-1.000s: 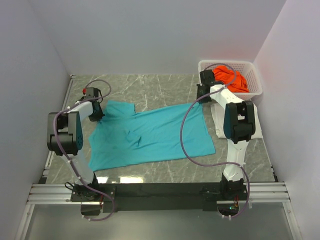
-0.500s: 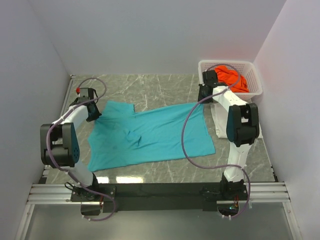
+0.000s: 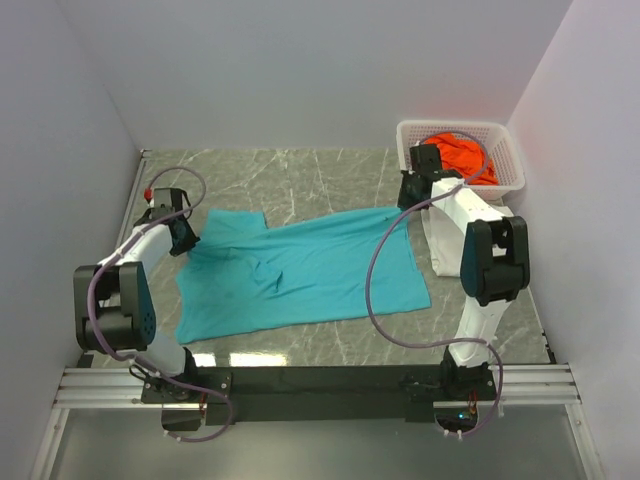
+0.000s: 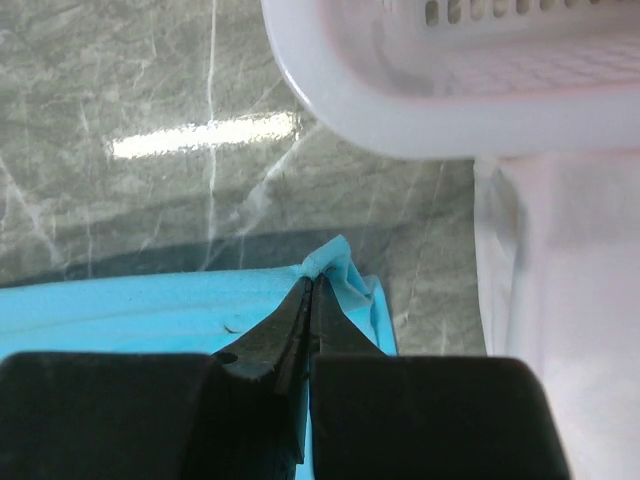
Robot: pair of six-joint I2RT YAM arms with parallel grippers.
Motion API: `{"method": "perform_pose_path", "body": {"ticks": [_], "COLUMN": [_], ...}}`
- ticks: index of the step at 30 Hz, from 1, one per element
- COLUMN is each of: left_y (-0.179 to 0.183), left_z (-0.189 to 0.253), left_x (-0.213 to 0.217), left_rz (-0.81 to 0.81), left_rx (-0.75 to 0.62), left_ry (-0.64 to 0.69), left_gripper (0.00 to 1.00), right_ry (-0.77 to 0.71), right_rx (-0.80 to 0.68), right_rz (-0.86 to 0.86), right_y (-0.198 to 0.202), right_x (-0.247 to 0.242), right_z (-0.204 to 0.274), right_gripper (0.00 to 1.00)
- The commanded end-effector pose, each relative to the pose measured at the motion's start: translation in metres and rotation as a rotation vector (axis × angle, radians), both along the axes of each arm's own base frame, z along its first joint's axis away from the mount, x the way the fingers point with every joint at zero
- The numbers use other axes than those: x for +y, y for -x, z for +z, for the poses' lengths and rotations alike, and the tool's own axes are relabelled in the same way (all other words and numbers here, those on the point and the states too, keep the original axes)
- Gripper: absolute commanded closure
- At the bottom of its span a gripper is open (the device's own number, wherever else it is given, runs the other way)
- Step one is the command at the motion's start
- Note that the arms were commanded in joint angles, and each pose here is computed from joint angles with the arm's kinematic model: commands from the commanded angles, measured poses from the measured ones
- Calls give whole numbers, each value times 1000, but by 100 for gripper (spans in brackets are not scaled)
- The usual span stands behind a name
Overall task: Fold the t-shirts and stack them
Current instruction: Fold the tshirt
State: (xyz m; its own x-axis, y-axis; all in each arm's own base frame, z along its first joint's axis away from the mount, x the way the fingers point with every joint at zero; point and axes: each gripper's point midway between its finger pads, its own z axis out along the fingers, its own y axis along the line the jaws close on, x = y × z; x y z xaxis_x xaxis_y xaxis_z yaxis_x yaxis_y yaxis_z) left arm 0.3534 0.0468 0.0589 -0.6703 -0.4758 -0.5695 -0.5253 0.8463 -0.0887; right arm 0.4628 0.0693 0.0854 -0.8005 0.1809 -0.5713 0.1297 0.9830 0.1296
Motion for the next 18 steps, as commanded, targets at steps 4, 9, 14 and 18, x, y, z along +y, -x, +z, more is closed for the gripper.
{"method": "perform_pose_path", "body": {"ticks": [4,9,14,18], "left_y": [-3,2,10,20], "left_z": [24,30,33,29], "left_x": [8,8,6,4], "left_rz": [36,39,33,35], "left_rx": [-87,-111,-126,-109], "left_ry": [-6,-3,1,12], "left_gripper": [99,99,99,99], "right_ry": [-22,-31,-34,-39], "right_rx": [-87,-93,-79,-85], "right_rz": [-38,-58,-88,-99], "right_y": [7,20,34,43], "right_x": [-8,-10,-15,-16], "right_z": [37,43,41,42], "right_gripper": [100,100,100,100]}}
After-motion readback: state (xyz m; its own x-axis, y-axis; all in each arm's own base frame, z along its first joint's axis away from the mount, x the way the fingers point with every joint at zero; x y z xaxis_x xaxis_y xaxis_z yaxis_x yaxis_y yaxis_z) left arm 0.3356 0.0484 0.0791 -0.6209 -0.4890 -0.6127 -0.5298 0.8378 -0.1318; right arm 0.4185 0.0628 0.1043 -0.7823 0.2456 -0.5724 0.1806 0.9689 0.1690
